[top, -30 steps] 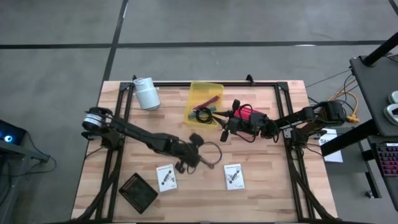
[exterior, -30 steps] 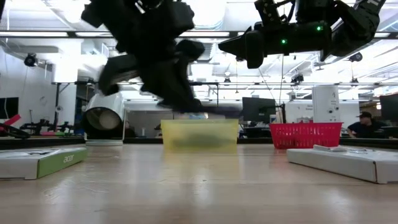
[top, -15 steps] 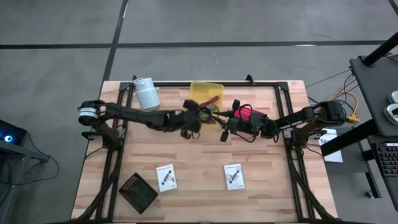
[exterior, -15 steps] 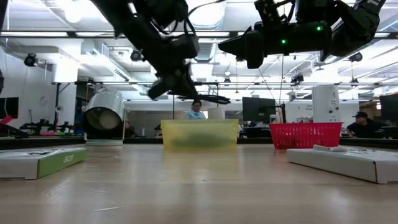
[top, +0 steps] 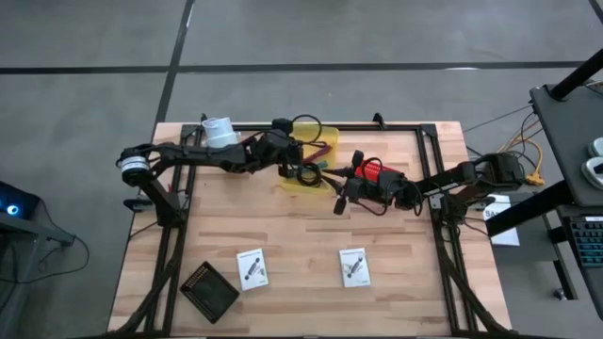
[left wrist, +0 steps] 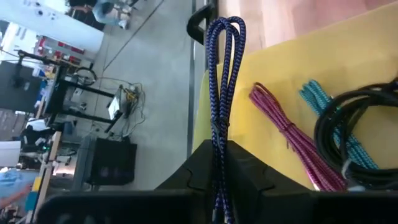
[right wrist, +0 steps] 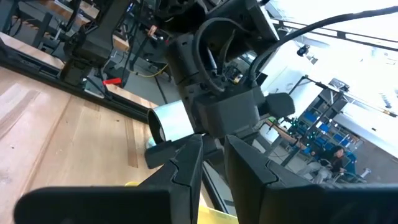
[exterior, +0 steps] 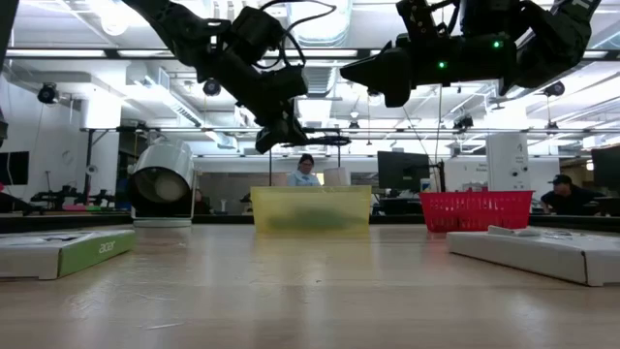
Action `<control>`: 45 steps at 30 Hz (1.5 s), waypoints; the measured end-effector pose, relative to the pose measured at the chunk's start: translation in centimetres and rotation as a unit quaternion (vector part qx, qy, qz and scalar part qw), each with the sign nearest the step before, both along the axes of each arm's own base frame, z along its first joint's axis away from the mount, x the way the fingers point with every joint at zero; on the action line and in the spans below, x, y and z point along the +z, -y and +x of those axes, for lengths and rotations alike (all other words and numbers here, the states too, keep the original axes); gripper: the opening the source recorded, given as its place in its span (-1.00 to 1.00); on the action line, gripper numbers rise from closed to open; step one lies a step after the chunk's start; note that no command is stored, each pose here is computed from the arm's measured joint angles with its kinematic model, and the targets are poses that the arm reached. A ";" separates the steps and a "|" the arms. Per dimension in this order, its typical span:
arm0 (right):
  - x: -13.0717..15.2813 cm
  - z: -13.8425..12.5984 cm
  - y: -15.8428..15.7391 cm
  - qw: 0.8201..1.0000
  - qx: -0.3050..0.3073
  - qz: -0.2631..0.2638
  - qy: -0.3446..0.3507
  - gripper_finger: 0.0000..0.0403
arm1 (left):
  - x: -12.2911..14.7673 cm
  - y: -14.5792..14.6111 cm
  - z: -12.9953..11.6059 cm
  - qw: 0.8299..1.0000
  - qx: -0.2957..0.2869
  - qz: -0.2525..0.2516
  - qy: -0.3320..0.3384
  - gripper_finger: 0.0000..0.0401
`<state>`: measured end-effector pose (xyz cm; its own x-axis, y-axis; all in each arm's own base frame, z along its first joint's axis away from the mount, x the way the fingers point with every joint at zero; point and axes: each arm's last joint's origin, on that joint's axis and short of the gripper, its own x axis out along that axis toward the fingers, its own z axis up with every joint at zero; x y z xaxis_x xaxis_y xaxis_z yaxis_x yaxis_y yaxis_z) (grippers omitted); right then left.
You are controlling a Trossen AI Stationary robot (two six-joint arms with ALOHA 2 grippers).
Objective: Pick and place items into bin
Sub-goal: Put the purple charger cable into the yellow bin, then put the left white card reader box into the black bin
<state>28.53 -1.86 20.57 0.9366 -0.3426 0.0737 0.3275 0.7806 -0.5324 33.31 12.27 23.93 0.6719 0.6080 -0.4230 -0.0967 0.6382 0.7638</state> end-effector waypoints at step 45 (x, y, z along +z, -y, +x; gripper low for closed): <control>0.0 0.0 0.0 1.000 0.000 -0.007 -0.002 -0.72 | 2.0 17.7 -4.7 0.778 0.115 -0.617 0.028 -0.25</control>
<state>28.53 -1.84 20.58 0.9370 -0.3411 0.0748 0.3251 0.7737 -0.5437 28.57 -5.44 25.94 0.6435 -0.1315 -0.7541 -0.3282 0.8426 -0.4270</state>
